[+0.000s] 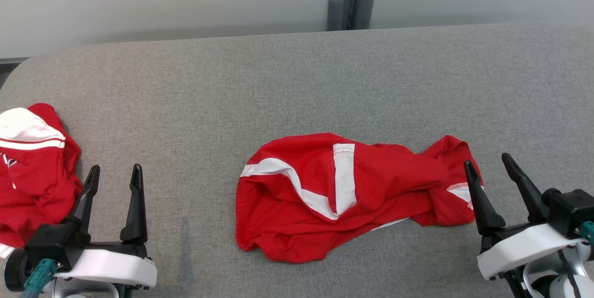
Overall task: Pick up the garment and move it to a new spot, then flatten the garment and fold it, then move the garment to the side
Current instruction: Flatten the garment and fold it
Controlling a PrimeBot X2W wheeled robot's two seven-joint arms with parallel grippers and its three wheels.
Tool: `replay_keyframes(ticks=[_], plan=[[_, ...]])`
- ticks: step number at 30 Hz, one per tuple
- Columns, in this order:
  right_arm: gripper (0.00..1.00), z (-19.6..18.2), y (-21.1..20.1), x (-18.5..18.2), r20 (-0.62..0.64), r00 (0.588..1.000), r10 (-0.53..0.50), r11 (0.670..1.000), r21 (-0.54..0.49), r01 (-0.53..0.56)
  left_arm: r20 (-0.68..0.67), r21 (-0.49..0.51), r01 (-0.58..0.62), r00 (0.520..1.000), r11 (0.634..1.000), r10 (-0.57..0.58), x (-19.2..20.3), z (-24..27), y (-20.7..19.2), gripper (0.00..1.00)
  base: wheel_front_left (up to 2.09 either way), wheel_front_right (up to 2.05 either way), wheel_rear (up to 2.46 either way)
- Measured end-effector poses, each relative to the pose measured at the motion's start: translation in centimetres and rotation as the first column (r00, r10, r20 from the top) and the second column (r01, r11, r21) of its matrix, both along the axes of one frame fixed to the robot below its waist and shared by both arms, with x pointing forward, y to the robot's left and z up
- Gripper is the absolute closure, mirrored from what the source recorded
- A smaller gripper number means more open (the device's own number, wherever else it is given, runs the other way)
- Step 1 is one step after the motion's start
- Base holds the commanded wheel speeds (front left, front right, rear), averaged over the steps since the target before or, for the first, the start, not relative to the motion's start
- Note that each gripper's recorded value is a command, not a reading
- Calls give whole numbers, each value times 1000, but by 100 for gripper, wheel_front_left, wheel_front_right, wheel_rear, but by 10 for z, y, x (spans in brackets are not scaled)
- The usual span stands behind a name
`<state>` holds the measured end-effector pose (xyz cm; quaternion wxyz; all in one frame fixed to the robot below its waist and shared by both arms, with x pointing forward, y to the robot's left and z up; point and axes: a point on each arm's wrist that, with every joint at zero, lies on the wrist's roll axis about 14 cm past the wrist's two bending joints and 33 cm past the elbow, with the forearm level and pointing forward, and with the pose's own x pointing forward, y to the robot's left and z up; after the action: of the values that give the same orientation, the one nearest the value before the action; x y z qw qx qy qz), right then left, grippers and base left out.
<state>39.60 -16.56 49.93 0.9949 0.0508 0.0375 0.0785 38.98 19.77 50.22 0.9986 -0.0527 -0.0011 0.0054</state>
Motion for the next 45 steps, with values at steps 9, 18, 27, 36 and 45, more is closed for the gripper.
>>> replay_keyframes(ticks=[9, 18, 27, 36, 45], plan=[[0, -5, 1, 2, -18, 1000, 6, 1000, 11, -6, -12, -3, -4, 1000, 1000, 4, -3, -1, 1, 0, 0, 0, 0], [0, -31, 34, 31, -162, 971, 174, 983, -29, -180, -4, -17, -7, 1000, 1000, 7, -2, 2, 0, 0, 0, 0, 0], [0, -70, 99, 41, -403, 814, 418, 875, -64, -481, -37, -28, -71, 997, 997, 70, -9, -12, 16, 0, 0, 0, 0], [100, -94, 95, 40, -526, 739, 421, 850, -58, -524, -54, -32, -101, 994, 994, 99, -14, -19, 24, 0, 0, 0, 0], [100, -77, 85, 42, -417, 810, 412, 890, -9, -457, -51, -30, -93, 994, 995, 92, -8, -21, 22, 0, 0, 0, 0]])
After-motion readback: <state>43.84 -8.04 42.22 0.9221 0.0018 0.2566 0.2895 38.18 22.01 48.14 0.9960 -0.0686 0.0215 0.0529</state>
